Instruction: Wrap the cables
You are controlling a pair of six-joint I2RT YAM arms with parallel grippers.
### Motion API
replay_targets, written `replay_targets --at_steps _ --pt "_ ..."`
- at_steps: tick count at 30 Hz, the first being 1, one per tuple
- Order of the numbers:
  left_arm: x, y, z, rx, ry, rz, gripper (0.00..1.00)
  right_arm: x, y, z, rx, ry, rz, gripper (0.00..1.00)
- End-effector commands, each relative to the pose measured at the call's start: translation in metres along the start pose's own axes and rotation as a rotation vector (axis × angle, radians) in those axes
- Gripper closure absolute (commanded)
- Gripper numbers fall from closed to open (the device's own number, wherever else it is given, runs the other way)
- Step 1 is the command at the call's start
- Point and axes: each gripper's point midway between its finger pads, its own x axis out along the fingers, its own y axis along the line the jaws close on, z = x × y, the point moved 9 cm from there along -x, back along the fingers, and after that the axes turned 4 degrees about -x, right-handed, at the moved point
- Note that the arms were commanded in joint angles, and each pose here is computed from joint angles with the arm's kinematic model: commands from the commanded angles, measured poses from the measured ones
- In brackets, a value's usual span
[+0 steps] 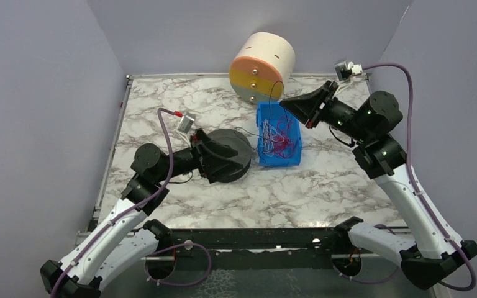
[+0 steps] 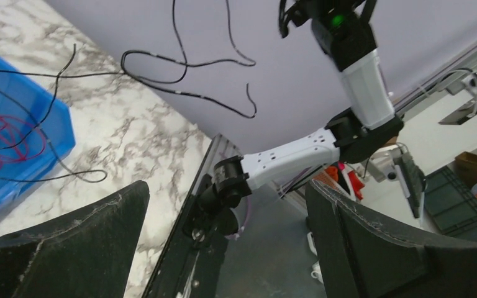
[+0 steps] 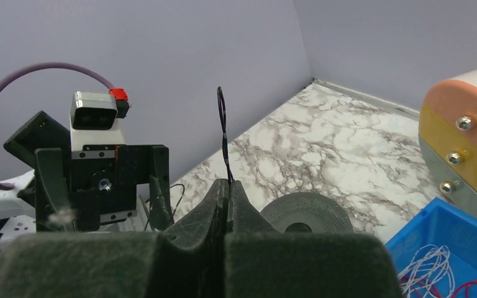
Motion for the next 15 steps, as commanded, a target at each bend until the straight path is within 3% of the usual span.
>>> replay_targets --at_steps 1,9,15 --pt "0.003 -0.025 0.02 0.014 -0.116 -0.129 0.01 0.004 0.006 0.012 0.035 -0.086 0.005 0.99" --pt "0.012 -0.026 0.032 -0.052 -0.211 -0.135 0.01 0.023 0.015 0.013 0.081 -0.132 0.007 0.99" --pt "0.016 -0.026 0.037 -0.117 -0.251 -0.17 0.08 0.039 0.026 0.005 0.054 -0.151 -0.019 0.99"
